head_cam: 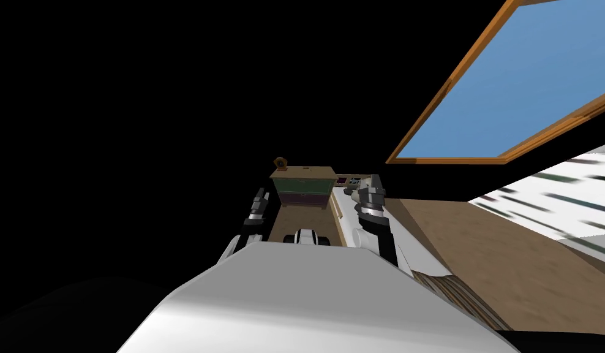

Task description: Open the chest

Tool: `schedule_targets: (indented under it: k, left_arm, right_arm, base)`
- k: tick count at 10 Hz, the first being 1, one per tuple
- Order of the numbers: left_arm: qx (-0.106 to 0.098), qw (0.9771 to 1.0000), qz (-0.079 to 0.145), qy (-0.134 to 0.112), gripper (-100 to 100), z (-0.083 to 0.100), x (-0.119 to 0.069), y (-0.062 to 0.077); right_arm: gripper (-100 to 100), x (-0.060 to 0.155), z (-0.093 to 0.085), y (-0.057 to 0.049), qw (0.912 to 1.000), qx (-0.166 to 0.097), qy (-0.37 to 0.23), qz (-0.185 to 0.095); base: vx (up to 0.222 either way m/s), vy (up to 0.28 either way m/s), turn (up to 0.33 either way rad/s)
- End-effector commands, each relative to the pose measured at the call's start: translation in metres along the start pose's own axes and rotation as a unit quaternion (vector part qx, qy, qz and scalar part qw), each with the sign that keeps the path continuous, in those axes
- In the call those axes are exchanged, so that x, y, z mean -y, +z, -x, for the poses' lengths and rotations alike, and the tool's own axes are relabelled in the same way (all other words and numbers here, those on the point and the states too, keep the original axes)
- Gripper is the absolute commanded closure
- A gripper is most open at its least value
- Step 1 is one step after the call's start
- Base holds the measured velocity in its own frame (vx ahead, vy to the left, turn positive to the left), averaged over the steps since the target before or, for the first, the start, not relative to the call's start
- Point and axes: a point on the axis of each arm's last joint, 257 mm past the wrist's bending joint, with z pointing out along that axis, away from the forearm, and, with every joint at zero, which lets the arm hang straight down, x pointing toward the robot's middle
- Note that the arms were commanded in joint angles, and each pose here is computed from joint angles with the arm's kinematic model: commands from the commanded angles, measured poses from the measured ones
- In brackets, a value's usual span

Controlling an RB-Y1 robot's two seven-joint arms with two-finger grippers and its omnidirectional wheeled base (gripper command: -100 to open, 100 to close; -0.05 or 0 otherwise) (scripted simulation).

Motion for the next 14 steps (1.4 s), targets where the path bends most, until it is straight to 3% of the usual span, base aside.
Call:
schedule_targets:
  k: [1, 14]
  left_arm:
    - [-0.004, 0.9999, 0.013, 0.000, -100, -0.004, -0.019, -0.010]
    - [-0.029, 0.9972, 0.069, 0.001, -100, -0.028, -0.103, -0.068]
  right_arm:
    - [0, 0.000, 0.000, 0.000, 1.0000, 0.000, 0.000, 0.000]
    - [0, 0.000, 0.000, 0.000, 1.0000, 0.000, 0.000, 0.000]
  base:
    - [0.121, 0.047, 0.011]
    - [0.117, 0.021, 0.018]
